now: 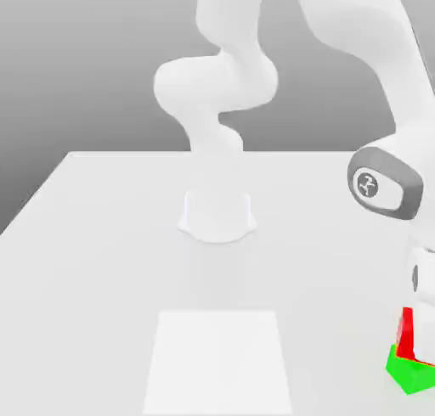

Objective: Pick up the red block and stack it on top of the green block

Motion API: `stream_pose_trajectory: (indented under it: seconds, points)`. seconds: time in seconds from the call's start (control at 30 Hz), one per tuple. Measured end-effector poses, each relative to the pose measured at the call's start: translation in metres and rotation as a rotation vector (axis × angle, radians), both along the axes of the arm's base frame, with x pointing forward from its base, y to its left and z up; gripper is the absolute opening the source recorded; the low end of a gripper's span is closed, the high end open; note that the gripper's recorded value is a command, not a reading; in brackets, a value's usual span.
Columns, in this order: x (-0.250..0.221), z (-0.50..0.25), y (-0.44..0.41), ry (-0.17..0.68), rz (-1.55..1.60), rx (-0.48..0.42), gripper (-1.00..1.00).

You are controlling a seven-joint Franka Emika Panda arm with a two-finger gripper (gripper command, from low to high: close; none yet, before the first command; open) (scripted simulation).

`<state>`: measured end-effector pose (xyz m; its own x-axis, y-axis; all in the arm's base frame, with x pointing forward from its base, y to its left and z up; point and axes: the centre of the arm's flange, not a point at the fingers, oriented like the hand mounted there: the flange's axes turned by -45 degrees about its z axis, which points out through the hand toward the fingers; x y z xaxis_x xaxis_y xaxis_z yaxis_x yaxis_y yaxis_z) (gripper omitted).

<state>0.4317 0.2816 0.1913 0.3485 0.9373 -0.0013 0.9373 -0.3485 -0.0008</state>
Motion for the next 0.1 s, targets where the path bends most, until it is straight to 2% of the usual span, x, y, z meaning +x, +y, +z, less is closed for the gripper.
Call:
stream_pose_trajectory:
  seconds: [0.1]
  points:
    - [-0.0016,-0.0071,0.0031,-0.001,0.01,0.0,1.0]
